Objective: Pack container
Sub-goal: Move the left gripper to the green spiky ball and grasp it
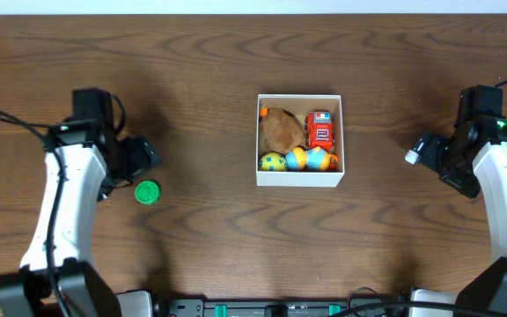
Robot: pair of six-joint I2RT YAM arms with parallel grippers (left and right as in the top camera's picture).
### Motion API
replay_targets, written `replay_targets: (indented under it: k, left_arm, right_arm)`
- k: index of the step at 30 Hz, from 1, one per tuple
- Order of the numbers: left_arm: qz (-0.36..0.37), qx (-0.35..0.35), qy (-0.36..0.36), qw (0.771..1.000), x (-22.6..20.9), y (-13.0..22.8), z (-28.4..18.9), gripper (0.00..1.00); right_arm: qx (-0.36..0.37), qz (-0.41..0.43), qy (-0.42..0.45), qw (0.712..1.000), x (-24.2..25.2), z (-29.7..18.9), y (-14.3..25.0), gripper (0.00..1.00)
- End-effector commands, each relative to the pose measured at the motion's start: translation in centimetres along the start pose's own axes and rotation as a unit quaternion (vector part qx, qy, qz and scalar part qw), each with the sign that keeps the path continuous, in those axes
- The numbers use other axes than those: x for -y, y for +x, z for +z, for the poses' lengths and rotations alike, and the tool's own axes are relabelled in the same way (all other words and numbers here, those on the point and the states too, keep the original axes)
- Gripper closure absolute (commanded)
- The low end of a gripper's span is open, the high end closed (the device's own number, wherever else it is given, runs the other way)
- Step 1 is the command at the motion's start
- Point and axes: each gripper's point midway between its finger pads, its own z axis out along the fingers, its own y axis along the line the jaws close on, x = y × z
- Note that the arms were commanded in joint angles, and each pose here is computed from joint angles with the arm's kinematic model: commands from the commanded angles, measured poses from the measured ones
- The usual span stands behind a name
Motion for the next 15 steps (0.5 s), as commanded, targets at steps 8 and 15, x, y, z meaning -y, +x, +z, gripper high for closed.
replay_targets:
  k: [8,15]
  left_arm:
    - [-0.006,-0.072,-0.023,0.997,-0.6,1.8,6.4,0.02]
    - [-0.007,-0.108,-0.041,0.993,-0.9,2.5,8.9,0.02]
  right_arm:
    - [-0.004,-0.003,0.000,1.000,0.1,0.2,0.0,0.01]
    - [-0.004,-0.004,0.000,1.000,0.1,0.2,0.0,0.01]
